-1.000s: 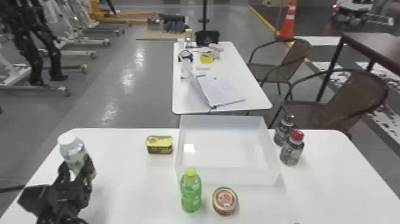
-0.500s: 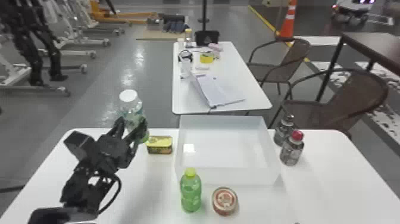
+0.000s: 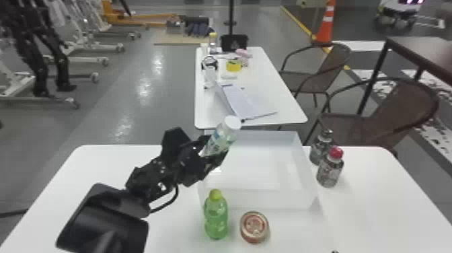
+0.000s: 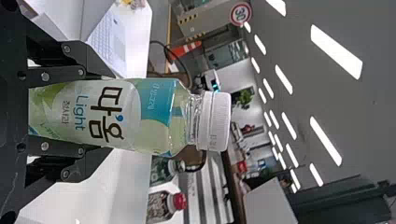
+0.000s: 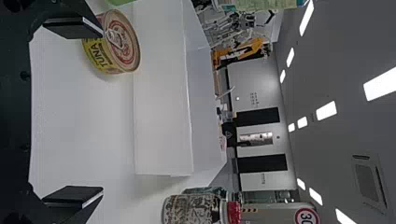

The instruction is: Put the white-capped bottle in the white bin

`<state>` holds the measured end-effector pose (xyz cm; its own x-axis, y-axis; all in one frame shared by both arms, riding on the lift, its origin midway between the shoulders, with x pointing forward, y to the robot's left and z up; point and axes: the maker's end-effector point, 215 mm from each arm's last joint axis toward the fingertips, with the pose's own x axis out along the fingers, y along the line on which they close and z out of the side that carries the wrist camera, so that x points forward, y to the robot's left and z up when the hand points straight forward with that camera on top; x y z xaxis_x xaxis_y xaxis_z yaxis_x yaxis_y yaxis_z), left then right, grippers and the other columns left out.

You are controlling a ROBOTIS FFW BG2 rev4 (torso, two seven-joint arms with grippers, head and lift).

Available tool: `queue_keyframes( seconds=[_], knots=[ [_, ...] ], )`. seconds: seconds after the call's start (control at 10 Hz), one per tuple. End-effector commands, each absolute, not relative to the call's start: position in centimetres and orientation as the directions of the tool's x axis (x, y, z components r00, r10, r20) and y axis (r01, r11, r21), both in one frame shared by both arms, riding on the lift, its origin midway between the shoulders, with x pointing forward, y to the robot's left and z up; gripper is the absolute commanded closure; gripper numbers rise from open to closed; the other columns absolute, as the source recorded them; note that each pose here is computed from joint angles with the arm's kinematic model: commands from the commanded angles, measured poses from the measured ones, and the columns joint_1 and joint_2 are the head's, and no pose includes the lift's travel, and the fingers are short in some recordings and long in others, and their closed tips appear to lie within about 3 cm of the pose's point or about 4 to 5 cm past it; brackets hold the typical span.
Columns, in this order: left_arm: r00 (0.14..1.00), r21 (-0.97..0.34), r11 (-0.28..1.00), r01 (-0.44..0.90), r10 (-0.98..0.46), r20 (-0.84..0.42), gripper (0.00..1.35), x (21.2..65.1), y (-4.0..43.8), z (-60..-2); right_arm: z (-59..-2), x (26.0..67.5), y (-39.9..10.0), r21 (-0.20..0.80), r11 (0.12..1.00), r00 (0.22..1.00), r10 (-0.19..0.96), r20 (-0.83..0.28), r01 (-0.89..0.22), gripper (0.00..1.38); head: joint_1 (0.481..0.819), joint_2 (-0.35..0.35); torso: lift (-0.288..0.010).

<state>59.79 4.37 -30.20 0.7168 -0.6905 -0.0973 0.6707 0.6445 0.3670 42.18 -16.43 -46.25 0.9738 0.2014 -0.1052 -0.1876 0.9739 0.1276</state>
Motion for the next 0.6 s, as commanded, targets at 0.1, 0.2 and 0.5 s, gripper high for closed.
queue_keyframes(
  seconds=[0.1, 0.2, 0.5],
  knots=[
    [0.672, 0.549, 0.477, 0.686, -0.705, -0.227, 1.10, 59.9, 0.6, -31.0, -46.2, 42.4, -16.3, 0.128, 0.973, 0.973, 0.207, -0.103, -0.193, 0.11, 0.549, 0.000, -0.100],
    [0.668, 0.617, 0.404, 0.676, -0.690, -0.279, 1.07, 60.3, 0.2, -31.4, -46.1, 42.6, -16.0, 0.130, 0.972, 0.973, 0.210, -0.100, -0.197, 0.11, 0.549, 0.000, -0.100],
    [0.656, 0.697, 0.276, 0.662, -0.664, -0.359, 0.79, 60.2, -0.8, -32.7, -46.1, 42.8, -15.9, 0.132, 0.971, 0.972, 0.212, -0.097, -0.199, 0.11, 0.549, 0.000, -0.100]
  ],
)
